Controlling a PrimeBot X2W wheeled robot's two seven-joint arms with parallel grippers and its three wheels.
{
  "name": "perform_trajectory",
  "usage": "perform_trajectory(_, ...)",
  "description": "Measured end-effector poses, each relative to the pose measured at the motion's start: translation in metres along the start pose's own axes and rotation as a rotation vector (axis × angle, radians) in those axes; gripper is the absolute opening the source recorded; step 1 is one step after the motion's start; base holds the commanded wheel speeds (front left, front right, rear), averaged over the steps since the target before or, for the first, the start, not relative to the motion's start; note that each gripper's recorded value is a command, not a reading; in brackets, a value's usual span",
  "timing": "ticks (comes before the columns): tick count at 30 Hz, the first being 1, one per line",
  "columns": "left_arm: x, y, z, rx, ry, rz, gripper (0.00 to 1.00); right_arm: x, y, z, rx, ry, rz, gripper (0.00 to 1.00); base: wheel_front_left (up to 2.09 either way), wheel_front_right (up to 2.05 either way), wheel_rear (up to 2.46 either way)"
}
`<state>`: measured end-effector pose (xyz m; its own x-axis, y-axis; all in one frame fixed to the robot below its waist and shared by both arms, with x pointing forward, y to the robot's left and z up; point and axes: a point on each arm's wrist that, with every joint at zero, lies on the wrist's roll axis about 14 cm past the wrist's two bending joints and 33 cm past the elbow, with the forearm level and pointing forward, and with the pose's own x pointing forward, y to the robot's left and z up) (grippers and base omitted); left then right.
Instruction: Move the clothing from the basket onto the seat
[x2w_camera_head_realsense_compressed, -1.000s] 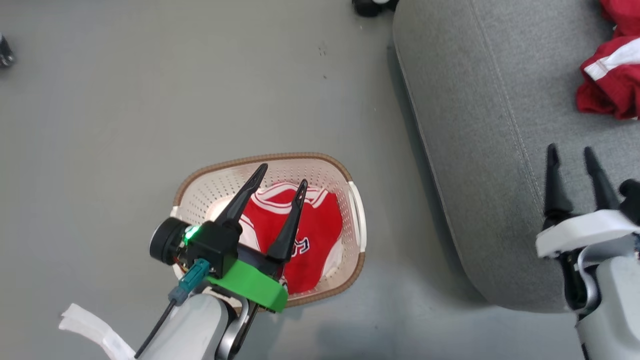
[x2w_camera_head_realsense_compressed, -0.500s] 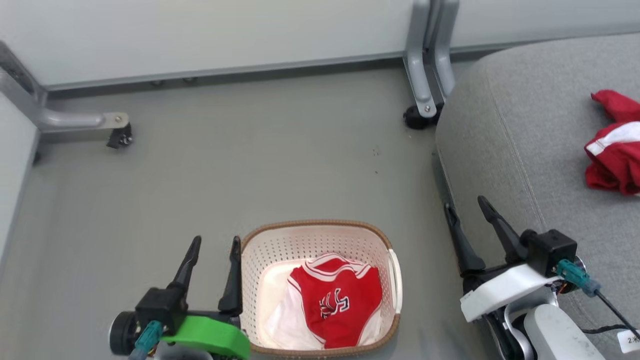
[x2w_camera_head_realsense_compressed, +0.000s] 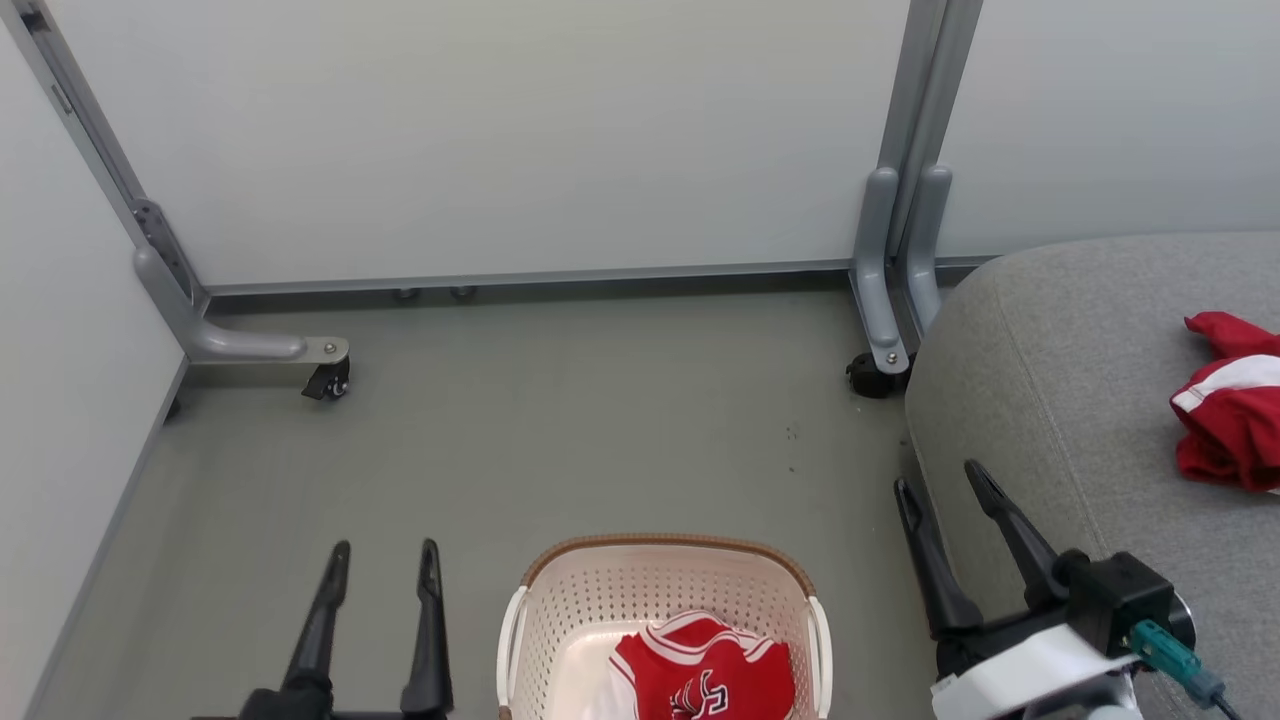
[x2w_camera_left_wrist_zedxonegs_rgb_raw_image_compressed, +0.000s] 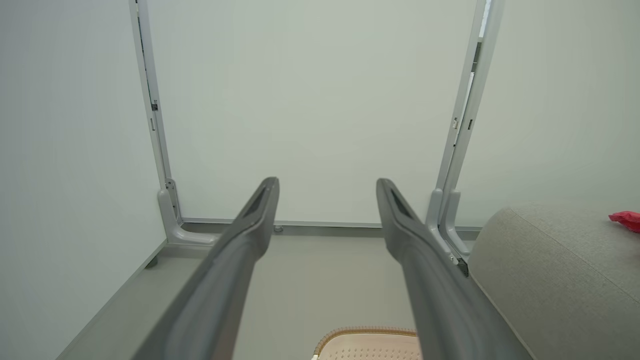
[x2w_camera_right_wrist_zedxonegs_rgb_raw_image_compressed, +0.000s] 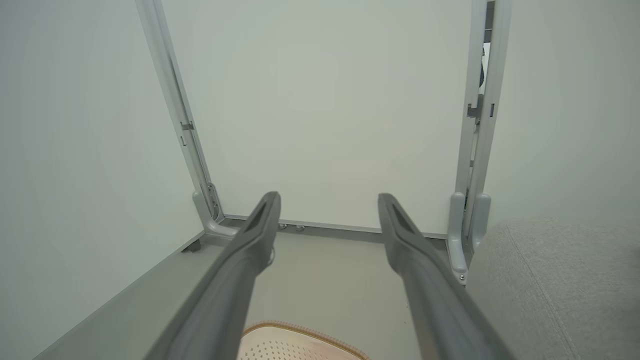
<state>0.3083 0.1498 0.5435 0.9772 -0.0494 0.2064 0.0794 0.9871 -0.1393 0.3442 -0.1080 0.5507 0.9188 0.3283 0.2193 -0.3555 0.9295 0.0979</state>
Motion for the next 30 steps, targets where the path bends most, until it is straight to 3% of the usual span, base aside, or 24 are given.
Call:
perform_trajectory(4,-0.013,-0.012,-0.004,0.014,0.016,-0.05,1.0,-0.019,0.0,-0.005,0.007,0.017,-0.029,1.0,0.0,0.0,0.0)
perform_trajectory(11,-0.017,-0.01,-0.009,0.02,0.032,-0.036,1.0,-0.044,-0.012,-0.012,0.019,0.04,-0.11,1.0,0.0,0.0,0.0)
perform_trajectory(30,-0.015,-0.023,-0.021,0.014,0.072,-0.072,1.0,-0.047,-0.012,-0.016,0.034,0.051,-0.121,1.0,0.0,0.0,0.0)
